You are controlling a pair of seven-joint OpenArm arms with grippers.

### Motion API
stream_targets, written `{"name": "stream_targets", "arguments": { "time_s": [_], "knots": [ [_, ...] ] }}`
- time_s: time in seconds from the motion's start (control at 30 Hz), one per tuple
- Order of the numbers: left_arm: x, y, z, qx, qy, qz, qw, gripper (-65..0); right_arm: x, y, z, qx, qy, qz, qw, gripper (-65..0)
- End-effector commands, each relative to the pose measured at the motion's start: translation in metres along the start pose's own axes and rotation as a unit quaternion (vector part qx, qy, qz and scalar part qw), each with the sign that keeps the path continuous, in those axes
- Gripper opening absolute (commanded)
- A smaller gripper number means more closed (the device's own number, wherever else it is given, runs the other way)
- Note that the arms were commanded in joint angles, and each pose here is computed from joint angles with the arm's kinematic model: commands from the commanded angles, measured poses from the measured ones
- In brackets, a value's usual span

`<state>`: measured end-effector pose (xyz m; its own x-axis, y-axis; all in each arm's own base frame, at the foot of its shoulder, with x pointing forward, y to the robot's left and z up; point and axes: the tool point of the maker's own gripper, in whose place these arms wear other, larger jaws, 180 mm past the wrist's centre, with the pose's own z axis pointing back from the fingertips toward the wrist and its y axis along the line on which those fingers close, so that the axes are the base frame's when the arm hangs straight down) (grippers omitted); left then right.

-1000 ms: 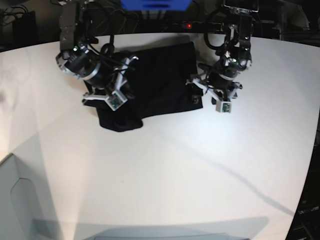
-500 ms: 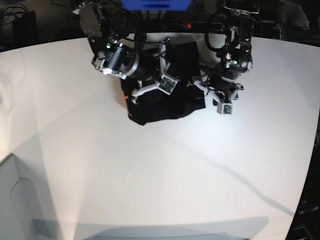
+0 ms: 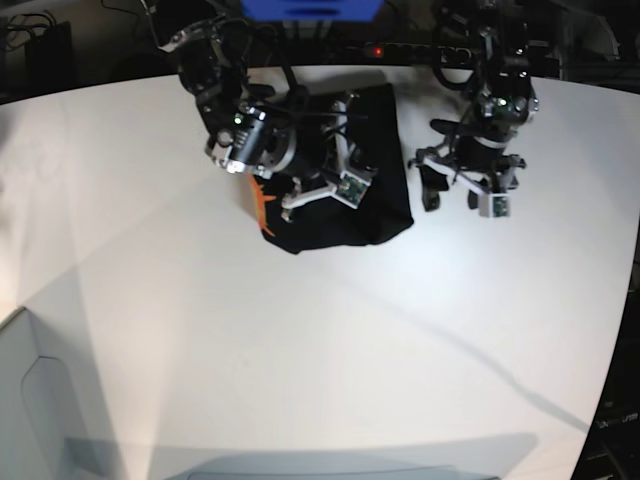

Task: Fold the T-shirt properly
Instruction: 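Lift the strip end with the right gripper and fold it over the bundle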

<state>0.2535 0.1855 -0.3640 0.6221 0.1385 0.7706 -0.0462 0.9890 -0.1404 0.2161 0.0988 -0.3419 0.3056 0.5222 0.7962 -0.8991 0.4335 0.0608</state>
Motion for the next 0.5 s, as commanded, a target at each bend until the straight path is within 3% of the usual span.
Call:
{"name": "stream_targets", "arguments": {
  "time_s": [0.0,0.07,0.3,0.47],
  "knots": [
    [0.012,0.009,0.009,0.011,-0.023,-0.005,1.0,-21.7,0.018,0.002,0.002,0.007,-0.032,0.008,0.9994,-65.0],
    [0.015,0.027,0.019,0.036,-0.029,-0.001,0.999,-21.7,0.017,0.002,0.001,0.007,-0.028,0.009,0.9995,-63.4],
    [0.02,0.083,0.041,0.112,-0.043,0.015,0.993,-21.7,0.027,0.003,0.009,0.002,-0.044,0.016,0.9989,-38.0],
    [0.025,0.098,0.048,0.133,-0.051,0.019,0.99,-21.7,0.047,0.009,0.027,-0.011,-0.077,0.03,0.9965,-32.2]
  ]
}}
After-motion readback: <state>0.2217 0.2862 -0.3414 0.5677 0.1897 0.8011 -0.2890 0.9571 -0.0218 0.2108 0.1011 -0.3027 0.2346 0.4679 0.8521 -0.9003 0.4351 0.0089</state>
